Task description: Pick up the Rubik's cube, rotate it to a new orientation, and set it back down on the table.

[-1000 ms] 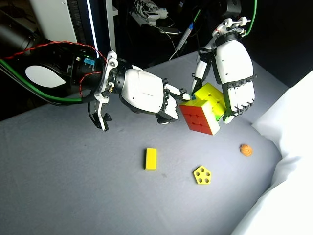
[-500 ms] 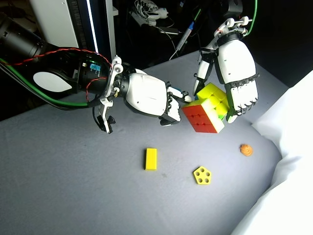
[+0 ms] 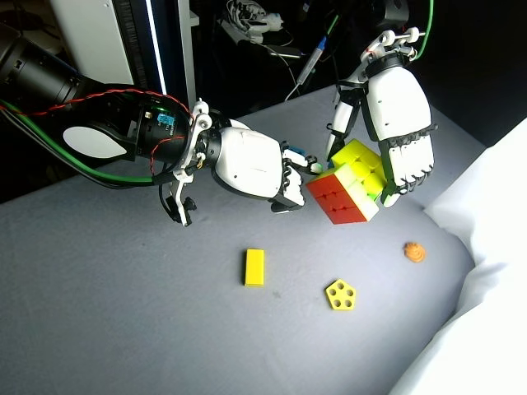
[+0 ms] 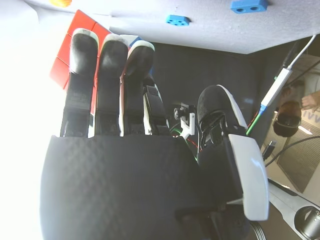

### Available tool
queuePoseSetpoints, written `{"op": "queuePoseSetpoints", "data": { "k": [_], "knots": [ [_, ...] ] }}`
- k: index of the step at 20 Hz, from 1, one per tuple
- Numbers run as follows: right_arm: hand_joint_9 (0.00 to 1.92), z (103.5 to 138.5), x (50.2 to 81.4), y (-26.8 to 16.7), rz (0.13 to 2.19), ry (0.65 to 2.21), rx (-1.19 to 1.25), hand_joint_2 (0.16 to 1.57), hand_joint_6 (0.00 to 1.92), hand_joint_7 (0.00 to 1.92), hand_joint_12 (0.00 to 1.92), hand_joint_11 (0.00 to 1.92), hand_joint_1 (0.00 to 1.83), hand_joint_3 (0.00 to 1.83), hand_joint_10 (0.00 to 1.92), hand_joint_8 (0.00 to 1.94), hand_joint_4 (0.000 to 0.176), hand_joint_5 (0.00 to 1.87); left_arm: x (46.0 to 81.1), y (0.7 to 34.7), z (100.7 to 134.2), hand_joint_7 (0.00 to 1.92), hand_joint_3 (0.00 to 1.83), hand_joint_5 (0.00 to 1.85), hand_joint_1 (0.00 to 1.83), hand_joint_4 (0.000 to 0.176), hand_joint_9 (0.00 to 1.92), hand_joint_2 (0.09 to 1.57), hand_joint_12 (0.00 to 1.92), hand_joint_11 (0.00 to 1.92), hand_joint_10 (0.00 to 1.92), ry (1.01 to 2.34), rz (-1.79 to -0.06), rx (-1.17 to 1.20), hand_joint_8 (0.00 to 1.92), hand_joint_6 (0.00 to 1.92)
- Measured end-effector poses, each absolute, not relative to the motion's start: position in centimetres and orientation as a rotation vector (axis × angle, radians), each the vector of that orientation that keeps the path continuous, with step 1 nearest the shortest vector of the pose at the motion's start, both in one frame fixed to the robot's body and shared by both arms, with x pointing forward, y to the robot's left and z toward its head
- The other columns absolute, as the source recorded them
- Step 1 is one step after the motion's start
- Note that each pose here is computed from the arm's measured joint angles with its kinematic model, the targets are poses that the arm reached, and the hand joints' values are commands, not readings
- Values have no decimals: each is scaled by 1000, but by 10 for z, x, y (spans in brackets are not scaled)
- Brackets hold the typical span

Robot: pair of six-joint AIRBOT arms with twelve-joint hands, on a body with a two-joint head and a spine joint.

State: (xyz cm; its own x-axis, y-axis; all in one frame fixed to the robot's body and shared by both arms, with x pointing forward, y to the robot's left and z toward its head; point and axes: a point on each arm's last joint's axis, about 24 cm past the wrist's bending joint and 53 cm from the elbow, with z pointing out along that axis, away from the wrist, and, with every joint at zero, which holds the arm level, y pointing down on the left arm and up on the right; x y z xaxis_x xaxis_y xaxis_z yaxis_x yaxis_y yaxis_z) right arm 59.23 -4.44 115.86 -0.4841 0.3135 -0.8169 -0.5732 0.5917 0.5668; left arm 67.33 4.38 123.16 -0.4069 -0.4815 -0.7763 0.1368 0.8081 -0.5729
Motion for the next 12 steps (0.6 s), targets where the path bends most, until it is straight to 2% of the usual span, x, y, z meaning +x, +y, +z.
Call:
{"op": "queuePoseSetpoints", "data": {
  "k": [1, 2, 3, 5, 6, 8, 9, 12],
  "knots": [
    [519, 1158, 593, -44, 1072, 1786, -212, 1375, 10, 479, 1921, 387, 0, 0, 1921, 1799, 0, 112, 674, 44, 1232, 476, 5, 456, 1001, 27, 235, 1411, 1833, 107, 1703, 1876, -690, -263, 1757, 1773],
    [508, 1158, 593, -43, 1073, 1787, -211, 1373, 9, 470, 1921, 383, 0, 0, 1921, 1793, 0, 113, 674, 44, 1232, 265, 0, 517, 957, 0, 234, 1377, 1820, 112, 1693, 1874, -690, -263, 1699, 1688],
    [493, 1157, 595, -44, 1070, 1787, -207, 1376, 6, 460, 1921, 368, 0, 1, 1921, 1806, 0, 109, 674, 44, 1233, 201, 0, 541, 962, 0, 242, 1360, 1807, 104, 1676, 1873, -693, -267, 1686, 1653],
    [492, 1155, 597, -46, 1064, 1796, -193, 1375, 4, 458, 1921, 367, 0, 0, 1921, 1809, 0, 106, 674, 42, 1237, 198, 0, 538, 960, 0, 247, 1360, 1802, 104, 1669, 1865, -708, -266, 1672, 1655],
    [484, 1151, 599, -48, 1057, 1809, -187, 1377, 2, 448, 1921, 358, 0, 1, 1921, 1792, 0, 103, 674, 41, 1238, 218, 0, 263, 1076, 0, 257, 1228, 1799, 96, 1640, 1864, -713, -264, 1642, 1635],
    [487, 1146, 599, -50, 1048, 1829, -184, 1375, 3, 461, 1921, 358, 0, 0, 1921, 1778, 0, 106, 674, 42, 1238, 213, 0, 204, 1124, 0, 253, 1175, 1789, 105, 1643, 1864, -712, -265, 1636, 1619],
    [499, 1144, 599, -50, 1047, 1834, -182, 1375, 2, 474, 1921, 382, 0, 0, 1921, 1757, 0, 100, 674, 42, 1238, 195, 8, 533, 973, 0, 238, 1342, 1818, 87, 1676, 1864, -713, -265, 1683, 1642],
    [503, 1144, 599, -49, 1047, 1835, -183, 1376, 1, 466, 1921, 380, 0, 0, 1921, 1777, 0, 93, 674, 42, 1238, 201, 3, 524, 912, 0, 249, 1369, 1801, 100, 1662, 1864, -712, -266, 1669, 1679]
  ]
}}
